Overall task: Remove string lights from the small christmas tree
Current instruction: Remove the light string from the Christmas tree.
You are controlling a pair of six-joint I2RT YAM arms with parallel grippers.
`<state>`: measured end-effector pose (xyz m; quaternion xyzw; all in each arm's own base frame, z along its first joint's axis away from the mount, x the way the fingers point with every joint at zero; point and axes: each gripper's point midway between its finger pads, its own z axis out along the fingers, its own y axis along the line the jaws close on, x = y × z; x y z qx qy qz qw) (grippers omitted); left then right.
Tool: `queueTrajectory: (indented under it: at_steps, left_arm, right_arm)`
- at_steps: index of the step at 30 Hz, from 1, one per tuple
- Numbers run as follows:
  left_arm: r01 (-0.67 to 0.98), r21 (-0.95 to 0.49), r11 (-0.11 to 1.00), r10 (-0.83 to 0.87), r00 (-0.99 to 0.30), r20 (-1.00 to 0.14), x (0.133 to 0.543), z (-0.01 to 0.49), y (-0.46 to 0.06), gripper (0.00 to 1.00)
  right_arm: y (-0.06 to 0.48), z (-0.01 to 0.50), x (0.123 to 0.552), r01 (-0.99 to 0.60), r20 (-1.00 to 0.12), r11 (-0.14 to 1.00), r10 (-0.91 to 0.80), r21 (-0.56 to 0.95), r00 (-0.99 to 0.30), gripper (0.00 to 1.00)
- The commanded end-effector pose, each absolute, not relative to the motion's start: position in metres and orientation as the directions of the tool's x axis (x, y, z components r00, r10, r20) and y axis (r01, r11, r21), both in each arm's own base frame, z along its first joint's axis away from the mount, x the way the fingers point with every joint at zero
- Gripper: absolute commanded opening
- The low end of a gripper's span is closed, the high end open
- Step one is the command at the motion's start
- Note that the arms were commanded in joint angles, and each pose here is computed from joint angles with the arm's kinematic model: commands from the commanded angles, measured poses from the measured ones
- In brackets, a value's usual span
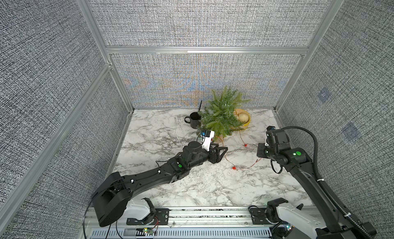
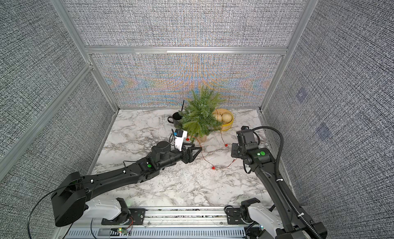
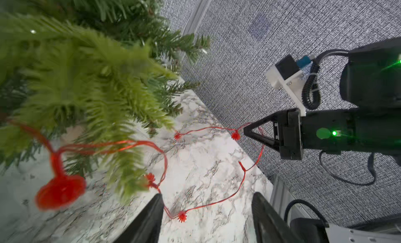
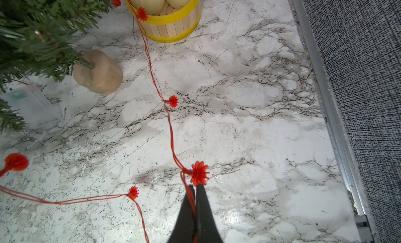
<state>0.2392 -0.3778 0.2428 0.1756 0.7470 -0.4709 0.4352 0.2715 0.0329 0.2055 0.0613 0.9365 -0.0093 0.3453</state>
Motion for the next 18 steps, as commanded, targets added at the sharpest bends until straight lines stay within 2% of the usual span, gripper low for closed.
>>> queueTrajectory:
  at_steps: [1, 5, 10, 18]
  left_arm:
    - [0.619, -0.576, 0.534, -0.273, -0.519, -0.810, 0.256, 0.251, -0.374, 0.65]
    - [0.569, -0.570, 0.593, -0.294, -0.506, -0.811, 0.265, 0.245, -0.368, 0.65]
    - [0.548, -0.609, 0.573, -0.331, -0.525, -0.784, 0.268, 0.243, -0.372, 0.65]
    - [0.515, -0.661, 0.546, -0.405, -0.529, -0.746, 0.275, 0.252, -0.376, 0.53]
  right_arm:
    - [0.036, 0.198, 0.267, 0.105, -0.633, 0.994, 0.102, 0.032, -0.767, 0.00]
    - [0.038, 0.197, 0.266, 0.092, -0.633, 0.995, 0.097, 0.040, -0.768, 0.00]
    - [0.039, 0.194, 0.263, 0.081, -0.635, 0.996, 0.093, 0.047, -0.767, 0.00]
    - [0.043, 0.188, 0.262, 0.067, -0.629, 0.996, 0.092, 0.064, -0.772, 0.00]
